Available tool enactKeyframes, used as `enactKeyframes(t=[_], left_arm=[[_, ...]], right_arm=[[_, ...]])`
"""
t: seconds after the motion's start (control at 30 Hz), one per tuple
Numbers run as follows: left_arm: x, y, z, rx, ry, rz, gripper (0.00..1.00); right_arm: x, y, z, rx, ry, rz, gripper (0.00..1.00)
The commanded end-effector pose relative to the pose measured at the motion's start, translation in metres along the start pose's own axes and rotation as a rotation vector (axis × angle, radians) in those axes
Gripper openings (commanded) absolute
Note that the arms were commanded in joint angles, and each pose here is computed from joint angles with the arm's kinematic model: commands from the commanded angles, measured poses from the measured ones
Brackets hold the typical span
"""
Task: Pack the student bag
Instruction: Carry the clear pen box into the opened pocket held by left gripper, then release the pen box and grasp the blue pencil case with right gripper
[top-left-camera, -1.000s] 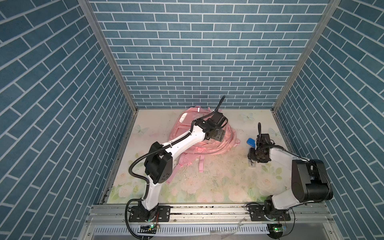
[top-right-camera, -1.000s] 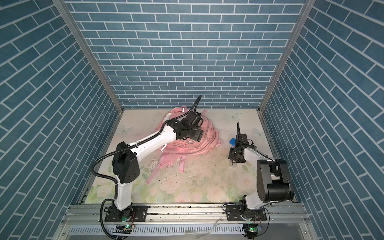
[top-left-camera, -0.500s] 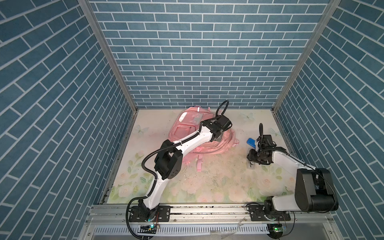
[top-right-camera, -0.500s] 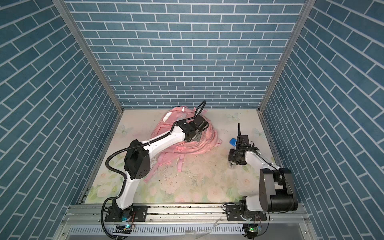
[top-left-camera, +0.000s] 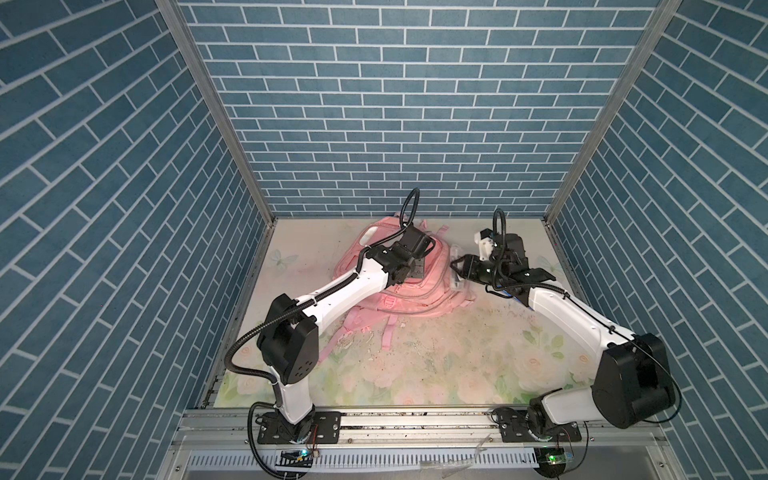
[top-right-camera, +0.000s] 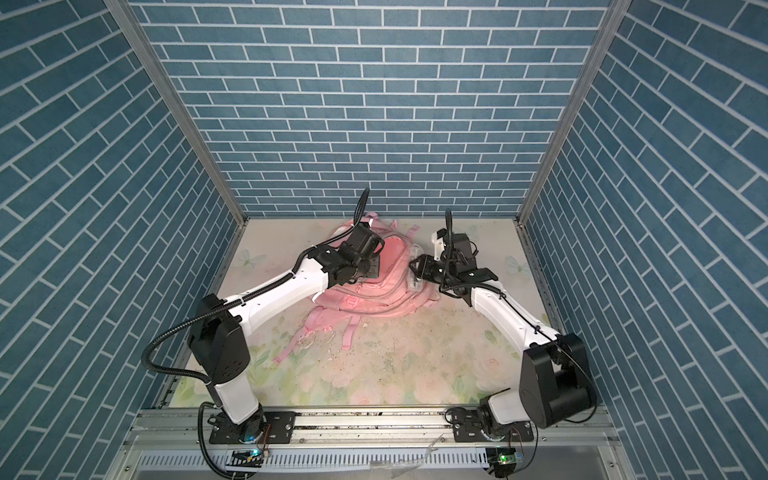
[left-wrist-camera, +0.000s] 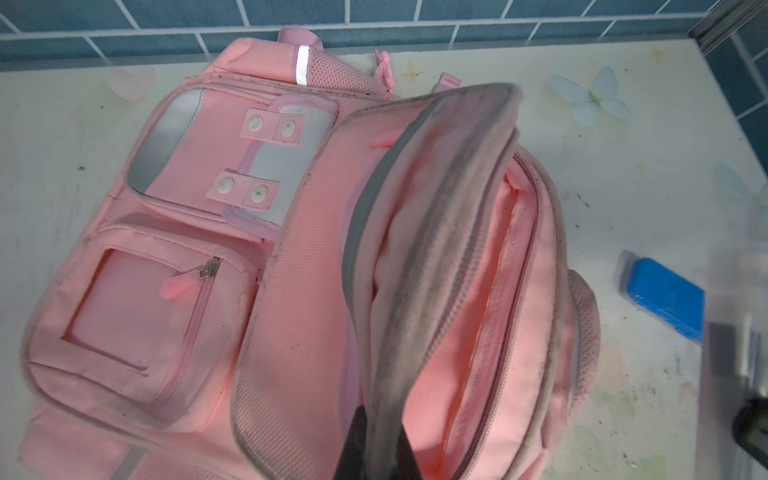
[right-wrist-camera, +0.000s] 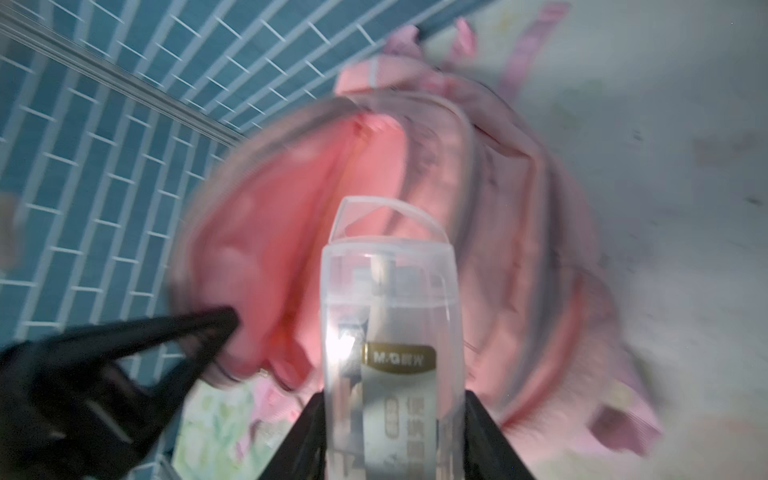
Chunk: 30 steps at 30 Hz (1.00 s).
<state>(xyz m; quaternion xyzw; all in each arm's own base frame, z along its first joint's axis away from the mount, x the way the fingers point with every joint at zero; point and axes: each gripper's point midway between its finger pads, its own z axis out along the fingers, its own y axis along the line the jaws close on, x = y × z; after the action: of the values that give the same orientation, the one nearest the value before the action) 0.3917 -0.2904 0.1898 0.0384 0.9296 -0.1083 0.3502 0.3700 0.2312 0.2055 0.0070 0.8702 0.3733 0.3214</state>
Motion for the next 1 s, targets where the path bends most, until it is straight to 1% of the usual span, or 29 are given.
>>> enactKeyframes(t=[0.0,0.1,0.17,0.23,0.27,0.4,0.47,0.5,0.53,0.67,0.73,0.8,0.83,0.9,0.93,0.97], left_arm=[[-0.034,-0.01,-0.015,0.12,-0.118,-0.125,0.0],[-0.037,-0.005,-0.02,0.143,-0.144,-0.163,0.0],[-0.039,-0.003,-0.023,0.151,-0.159,-0.175,0.0],[-0.038,0.001,-0.021,0.157,-0.156,-0.194,0.0],[-0.038,0.003,-0.02,0.166,-0.153,-0.206,0.0],[-0.035,0.006,-0.015,0.195,-0.14,-0.229,0.0],[-0.034,0.007,-0.014,0.201,-0.131,-0.223,0.0],[-0.034,0.009,-0.014,0.203,-0.128,-0.227,0.0],[-0.033,0.01,-0.013,0.207,-0.124,-0.231,0.0],[-0.034,0.018,-0.012,0.227,-0.116,-0.254,0.0],[-0.034,0.019,-0.012,0.236,-0.111,-0.254,0.0],[-0.036,0.015,-0.014,0.257,-0.11,-0.234,0.0],[-0.037,0.012,-0.016,0.268,-0.106,-0.219,0.0],[-0.036,0.009,-0.016,0.28,-0.094,-0.192,0.0],[-0.035,0.007,-0.015,0.289,-0.083,-0.177,0.0],[-0.033,0.006,-0.014,0.293,-0.074,-0.164,0.0]], right_arm=[[-0.013,0.027,0.024,-0.139,-0.044,0.159,0.35],[-0.012,0.03,0.047,-0.198,-0.05,0.261,0.34],[-0.012,0.039,0.058,-0.24,-0.055,0.282,0.34],[-0.01,0.047,0.071,-0.264,-0.029,0.306,0.35],[-0.007,0.051,0.078,-0.269,-0.009,0.312,0.38],[0.006,0.053,0.097,-0.24,0.034,0.314,0.58],[0.006,0.05,0.099,-0.221,0.043,0.276,0.69],[0.005,0.045,0.098,-0.18,0.043,0.252,0.75],[0.004,0.04,0.097,-0.149,0.044,0.235,0.78],[-0.004,0.024,0.082,-0.108,0.04,0.2,0.82],[-0.011,0.012,0.067,-0.07,0.024,0.147,0.83],[-0.018,-0.01,0.048,0.011,0.016,0.039,0.83],[-0.022,-0.026,0.036,0.065,0.015,-0.037,0.83],[-0.021,-0.057,0.02,0.147,0.055,-0.209,0.88],[-0.016,-0.079,0.012,0.21,0.101,-0.283,0.92],[-0.012,-0.107,0.005,0.293,0.148,-0.323,0.94]])
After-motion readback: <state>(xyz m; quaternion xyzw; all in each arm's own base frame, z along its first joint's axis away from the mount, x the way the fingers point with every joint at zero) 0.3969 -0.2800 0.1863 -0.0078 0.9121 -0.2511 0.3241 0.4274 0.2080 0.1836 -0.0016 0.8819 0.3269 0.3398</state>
